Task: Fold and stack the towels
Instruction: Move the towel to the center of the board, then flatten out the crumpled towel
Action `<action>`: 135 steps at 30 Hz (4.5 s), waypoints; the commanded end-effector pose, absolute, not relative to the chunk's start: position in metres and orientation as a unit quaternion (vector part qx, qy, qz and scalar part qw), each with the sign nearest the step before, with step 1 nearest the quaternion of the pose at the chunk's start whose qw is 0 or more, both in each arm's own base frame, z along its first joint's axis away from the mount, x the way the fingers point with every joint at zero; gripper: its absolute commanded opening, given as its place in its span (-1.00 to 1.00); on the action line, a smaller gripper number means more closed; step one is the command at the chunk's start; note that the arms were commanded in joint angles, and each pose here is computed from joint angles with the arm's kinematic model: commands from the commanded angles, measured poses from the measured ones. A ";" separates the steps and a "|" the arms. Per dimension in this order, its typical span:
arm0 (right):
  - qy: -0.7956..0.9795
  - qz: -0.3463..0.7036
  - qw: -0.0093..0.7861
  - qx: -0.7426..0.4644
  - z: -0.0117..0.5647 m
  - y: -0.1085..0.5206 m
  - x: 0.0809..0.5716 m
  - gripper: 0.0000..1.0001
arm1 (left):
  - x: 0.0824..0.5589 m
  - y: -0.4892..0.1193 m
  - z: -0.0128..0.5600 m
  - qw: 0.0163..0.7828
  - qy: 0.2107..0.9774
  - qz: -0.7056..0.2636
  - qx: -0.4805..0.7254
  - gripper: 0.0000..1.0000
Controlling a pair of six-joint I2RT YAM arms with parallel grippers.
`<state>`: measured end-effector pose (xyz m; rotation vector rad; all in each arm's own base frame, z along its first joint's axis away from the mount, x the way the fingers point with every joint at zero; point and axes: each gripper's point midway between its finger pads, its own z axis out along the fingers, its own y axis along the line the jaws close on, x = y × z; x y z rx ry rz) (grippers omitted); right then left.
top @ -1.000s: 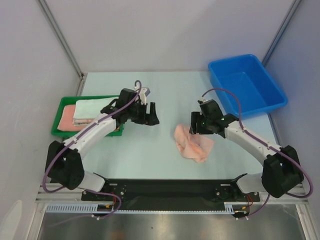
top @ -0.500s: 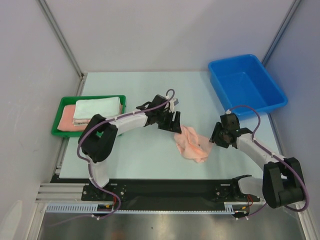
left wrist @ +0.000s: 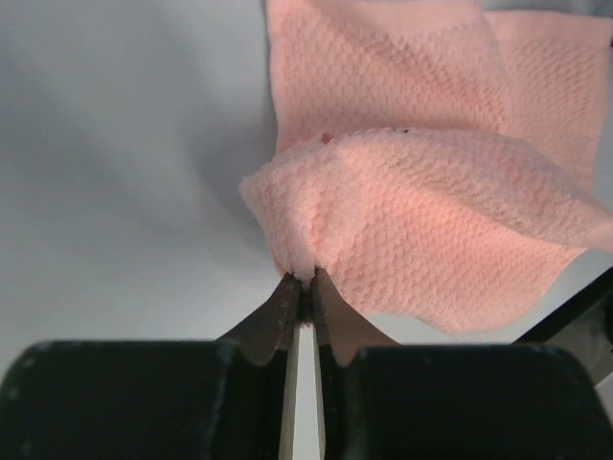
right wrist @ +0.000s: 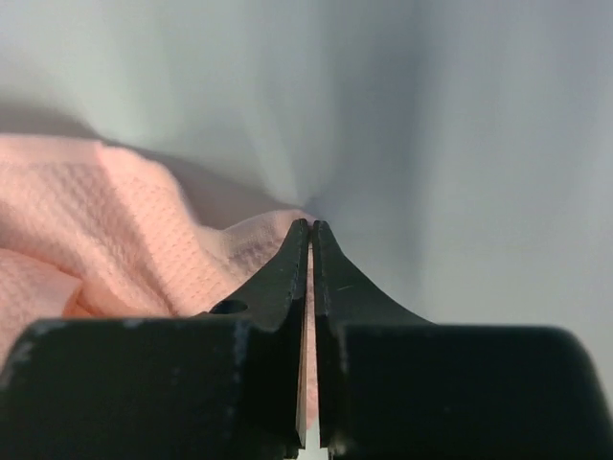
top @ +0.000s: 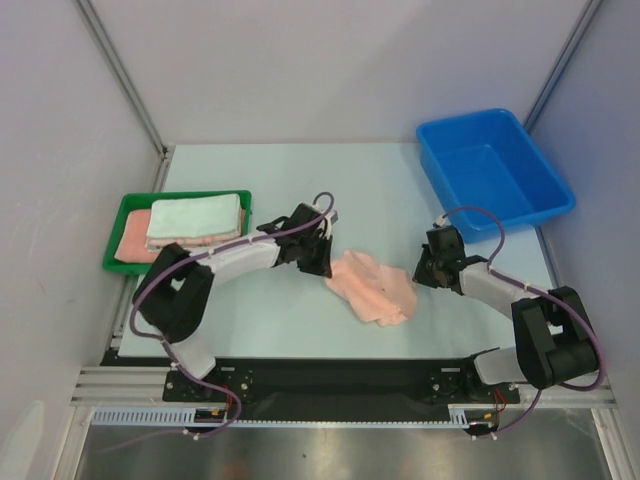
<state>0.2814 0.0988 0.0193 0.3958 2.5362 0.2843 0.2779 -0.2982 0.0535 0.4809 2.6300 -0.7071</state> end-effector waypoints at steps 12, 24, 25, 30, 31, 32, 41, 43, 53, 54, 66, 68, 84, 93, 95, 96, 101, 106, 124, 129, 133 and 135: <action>0.881 0.181 0.436 -0.008 0.148 0.154 0.332 -1.00 | 0.284 -0.216 0.172 0.383 0.891 -0.243 0.011 0.63; 0.873 0.169 0.457 -0.009 0.143 0.140 0.330 -1.00 | 0.362 -0.311 0.124 0.301 0.885 -0.290 0.206 0.34; 0.877 0.165 0.450 -0.005 0.138 0.138 0.331 -1.00 | 0.361 -0.312 0.116 0.291 0.887 -0.290 0.209 0.33; 0.890 0.138 0.433 0.043 0.123 0.118 0.336 -1.00 | 0.345 -0.293 0.069 0.244 0.920 -0.252 0.172 0.40; 0.891 0.134 0.431 0.048 0.120 0.116 0.335 -1.00 | 0.344 -0.291 0.067 0.244 0.922 -0.248 0.167 0.41; 0.893 0.124 0.430 0.056 0.118 0.112 0.336 -1.00 | 0.340 -0.290 0.062 0.241 0.923 -0.248 0.167 0.42; 0.897 0.128 0.418 0.066 0.104 0.113 0.334 -1.00 | 0.340 -0.306 0.045 0.229 0.928 -0.243 0.166 0.47; 0.897 0.129 0.419 0.066 0.104 0.113 0.334 -1.00 | 0.343 -0.304 0.034 0.222 0.934 -0.229 0.159 0.46; 0.896 0.149 0.415 0.055 0.101 0.123 0.333 -1.00 | 0.348 -0.304 0.008 0.204 0.951 -0.184 0.143 -0.33; 0.894 0.153 0.418 0.050 0.102 0.127 0.334 -1.00 | 0.350 -0.304 0.005 0.202 0.952 -0.181 0.139 -0.47; 0.831 0.189 0.524 0.015 0.216 0.145 0.394 -1.00 | 0.419 -0.300 0.202 0.379 0.889 -0.194 0.167 -0.99; 0.800 0.195 0.568 0.012 0.268 0.143 0.411 -1.00 | 0.426 -0.287 0.262 0.437 0.864 -0.186 0.167 -0.99; 0.643 0.248 0.723 -0.048 0.479 0.132 0.277 -1.00 | 0.280 -0.246 0.471 0.588 0.707 -0.329 0.217 -0.99; 0.555 0.351 0.748 -0.094 0.506 0.126 0.172 -1.00 | 0.175 -0.253 0.501 0.570 0.633 -0.456 0.259 -0.99; 0.547 0.351 0.755 -0.088 0.516 0.121 0.166 -1.00 | 0.170 -0.254 0.508 0.572 0.629 -0.460 0.256 -0.99; 0.549 0.347 0.756 -0.084 0.517 0.119 0.168 -1.00 | 0.171 -0.254 0.506 0.567 0.636 -0.457 0.255 -0.99; 0.591 0.274 0.756 -0.055 0.498 0.111 0.211 -1.00 | 0.209 -0.244 0.490 0.578 0.694 -0.374 0.212 -0.99; 0.657 0.203 0.723 -0.064 0.437 0.130 0.297 -1.00 | 0.290 -0.239 0.434 0.564 0.766 -0.261 0.161 -0.99; 0.700 0.256 0.653 -0.134 0.257 0.163 0.573 -1.00 | 0.592 -0.234 0.253 0.522 0.823 -0.183 0.131 -0.99; 0.704 0.267 0.643 -0.139 0.232 0.165 0.584 -1.00 | 0.602 -0.233 0.216 0.511 0.829 -0.177 0.141 -0.99; 0.711 0.277 0.629 -0.149 0.223 0.167 0.575 -1.00 | 0.591 -0.229 0.204 0.500 0.835 -0.169 0.155 -0.99; 0.715 0.280 0.623 -0.147 0.222 0.168 0.567 -1.00 | 0.584 -0.227 0.205 0.496 0.838 -0.168 0.154 -0.99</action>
